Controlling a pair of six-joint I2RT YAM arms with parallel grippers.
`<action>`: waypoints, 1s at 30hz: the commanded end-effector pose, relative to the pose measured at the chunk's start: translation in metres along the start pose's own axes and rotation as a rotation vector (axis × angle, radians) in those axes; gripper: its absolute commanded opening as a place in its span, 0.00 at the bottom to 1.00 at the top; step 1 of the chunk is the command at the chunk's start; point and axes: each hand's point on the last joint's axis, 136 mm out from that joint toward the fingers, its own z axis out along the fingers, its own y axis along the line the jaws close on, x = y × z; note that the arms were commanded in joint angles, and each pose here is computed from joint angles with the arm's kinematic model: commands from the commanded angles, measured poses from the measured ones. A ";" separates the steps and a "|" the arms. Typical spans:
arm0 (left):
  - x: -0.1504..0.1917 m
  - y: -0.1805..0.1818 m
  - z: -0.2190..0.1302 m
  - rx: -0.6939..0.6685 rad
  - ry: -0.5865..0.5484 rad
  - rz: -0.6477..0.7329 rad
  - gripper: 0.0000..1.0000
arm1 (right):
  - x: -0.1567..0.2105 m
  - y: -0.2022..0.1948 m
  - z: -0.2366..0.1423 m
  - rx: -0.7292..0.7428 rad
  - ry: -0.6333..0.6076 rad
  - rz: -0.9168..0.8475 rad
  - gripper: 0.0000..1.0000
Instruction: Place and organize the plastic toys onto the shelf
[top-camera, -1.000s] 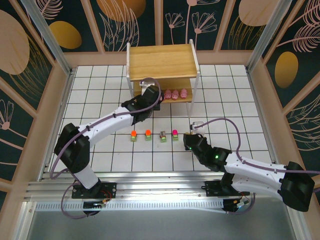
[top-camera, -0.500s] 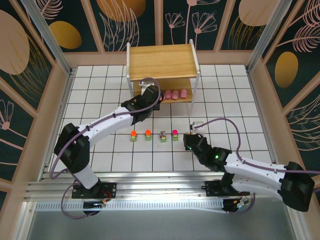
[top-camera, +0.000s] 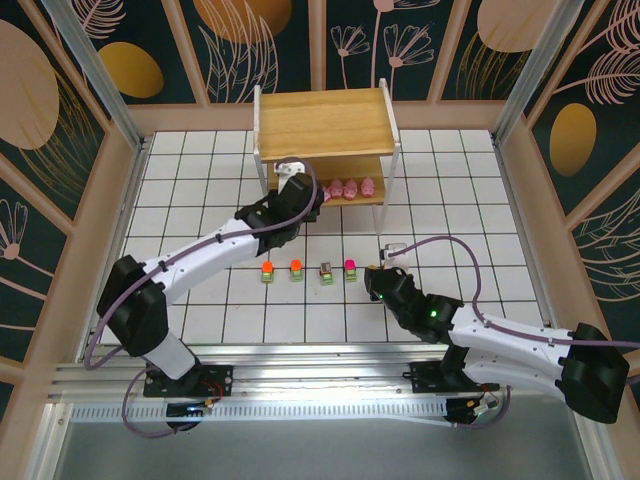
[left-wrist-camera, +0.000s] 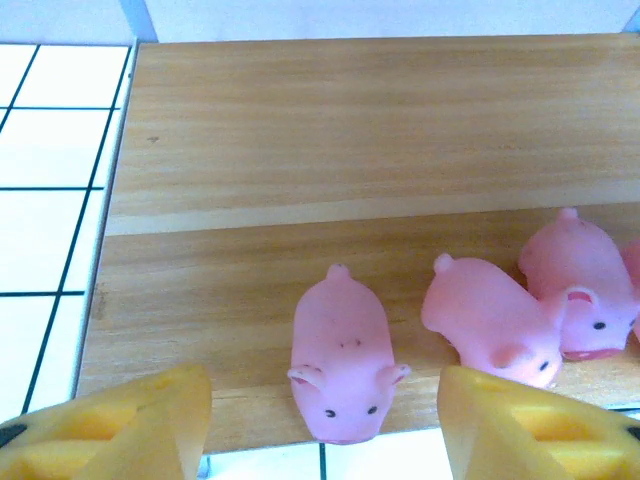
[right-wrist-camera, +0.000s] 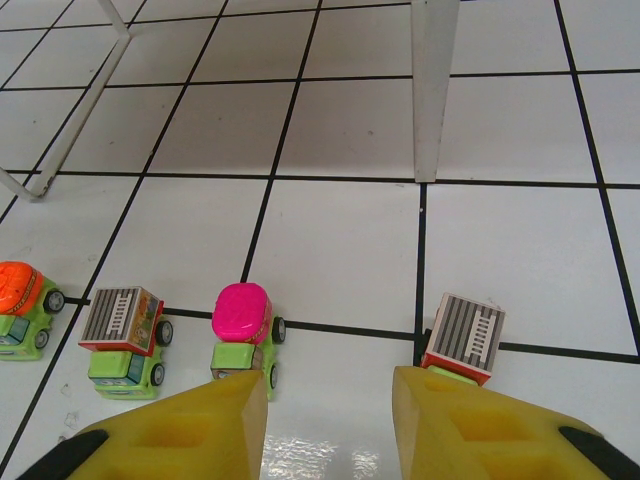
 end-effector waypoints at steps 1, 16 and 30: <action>-0.003 -0.008 -0.015 0.007 -0.039 0.016 0.62 | 0.001 -0.005 0.001 0.011 -0.011 0.007 0.39; 0.057 -0.012 -0.062 0.077 -0.035 0.087 0.62 | -0.006 -0.024 0.010 0.125 0.050 0.093 0.52; 0.134 0.063 -0.073 0.032 0.045 0.106 0.63 | -0.008 -0.042 0.019 0.237 0.129 0.164 0.56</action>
